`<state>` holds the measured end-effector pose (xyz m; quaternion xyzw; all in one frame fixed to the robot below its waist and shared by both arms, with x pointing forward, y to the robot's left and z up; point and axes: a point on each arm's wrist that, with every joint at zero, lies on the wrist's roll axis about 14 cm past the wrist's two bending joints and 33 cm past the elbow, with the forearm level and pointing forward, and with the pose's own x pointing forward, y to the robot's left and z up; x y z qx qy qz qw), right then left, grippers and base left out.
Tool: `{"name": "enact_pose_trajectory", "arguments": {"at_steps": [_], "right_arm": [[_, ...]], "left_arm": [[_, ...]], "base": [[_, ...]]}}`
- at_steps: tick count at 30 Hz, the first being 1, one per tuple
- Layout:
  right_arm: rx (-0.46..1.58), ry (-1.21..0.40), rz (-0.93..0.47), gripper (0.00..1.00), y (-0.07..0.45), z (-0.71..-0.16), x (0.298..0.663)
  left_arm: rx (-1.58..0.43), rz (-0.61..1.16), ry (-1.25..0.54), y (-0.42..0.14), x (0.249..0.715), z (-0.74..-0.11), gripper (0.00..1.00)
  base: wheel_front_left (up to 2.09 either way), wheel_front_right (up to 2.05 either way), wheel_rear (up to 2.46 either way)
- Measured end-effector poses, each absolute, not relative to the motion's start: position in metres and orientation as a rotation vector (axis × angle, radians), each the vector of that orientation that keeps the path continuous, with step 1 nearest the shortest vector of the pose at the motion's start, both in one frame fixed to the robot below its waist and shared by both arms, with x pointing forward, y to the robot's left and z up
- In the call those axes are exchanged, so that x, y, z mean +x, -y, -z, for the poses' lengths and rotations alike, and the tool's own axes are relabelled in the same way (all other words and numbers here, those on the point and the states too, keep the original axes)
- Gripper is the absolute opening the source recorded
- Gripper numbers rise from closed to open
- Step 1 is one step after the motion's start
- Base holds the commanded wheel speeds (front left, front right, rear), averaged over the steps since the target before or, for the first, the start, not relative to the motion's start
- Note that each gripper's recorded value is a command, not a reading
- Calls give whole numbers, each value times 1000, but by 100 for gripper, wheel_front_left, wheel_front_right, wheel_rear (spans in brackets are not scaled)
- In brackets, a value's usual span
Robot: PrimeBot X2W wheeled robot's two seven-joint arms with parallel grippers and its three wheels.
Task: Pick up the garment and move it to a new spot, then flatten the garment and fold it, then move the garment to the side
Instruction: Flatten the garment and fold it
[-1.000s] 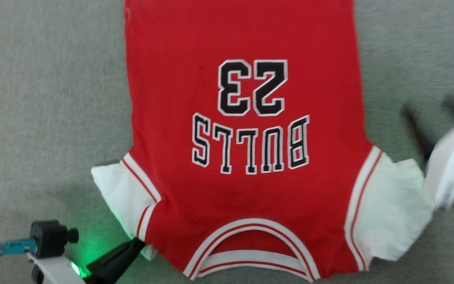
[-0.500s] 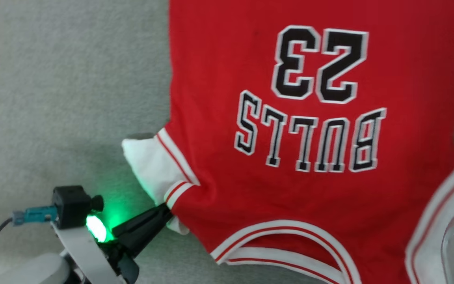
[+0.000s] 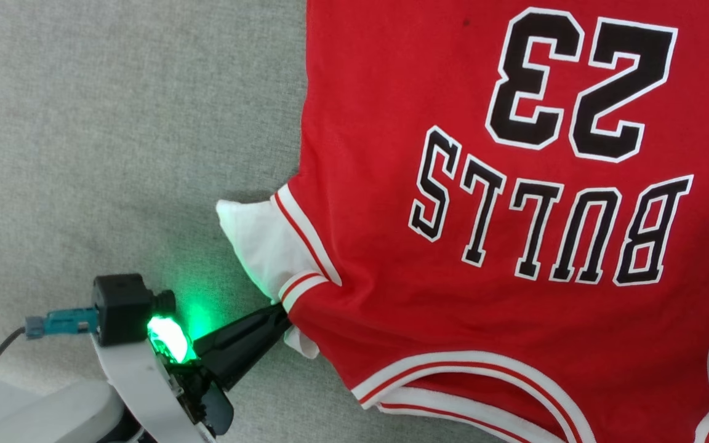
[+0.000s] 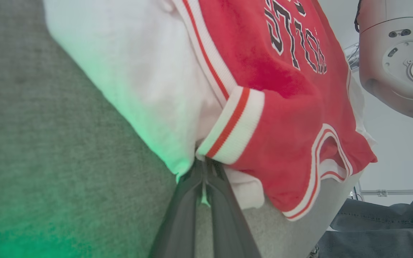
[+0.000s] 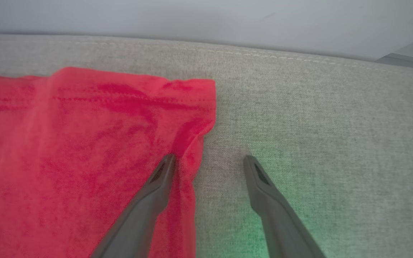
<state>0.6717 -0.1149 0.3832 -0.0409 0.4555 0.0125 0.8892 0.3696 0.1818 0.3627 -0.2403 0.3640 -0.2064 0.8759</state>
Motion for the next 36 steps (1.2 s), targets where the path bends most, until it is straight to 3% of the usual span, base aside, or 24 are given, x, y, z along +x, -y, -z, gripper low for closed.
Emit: {"name": "enact_pose_trajectory", "arguments": {"at_steps": [1, 2, 13, 17, 24, 30, 36], "right_arm": [[-76, -941, -25, 16, 116, -383, 672], [-67, -939, -27, 0, 116, -384, 672], [13, -867, -73, 0, 115, -412, 662], [-20, -856, -112, 0, 113, -426, 641], [-94, -896, -149, 0, 153, -452, 568], [-57, -935, -161, 0, 183, -458, 476], [63, -1006, -206, 0, 178, -441, 382]], "left_arm": [[-501, 431, -759, -182, 370, -363, 0], [-500, 431, -757, -182, 370, -363, 0], [-465, 382, -693, -198, 375, -379, 0], [-461, 338, -658, -210, 374, -389, 0], [-438, 317, -584, -221, 368, -409, 0], [-441, 328, -531, -218, 362, -425, 0], [-453, 361, -501, -206, 360, -433, 0]], "base": [[0, 0, 0], [0, 0, 0], [0, 0, 0], [0, 0, 0], [0, 0, 0], [0, 0, 0], [0, 0, 0]]}}
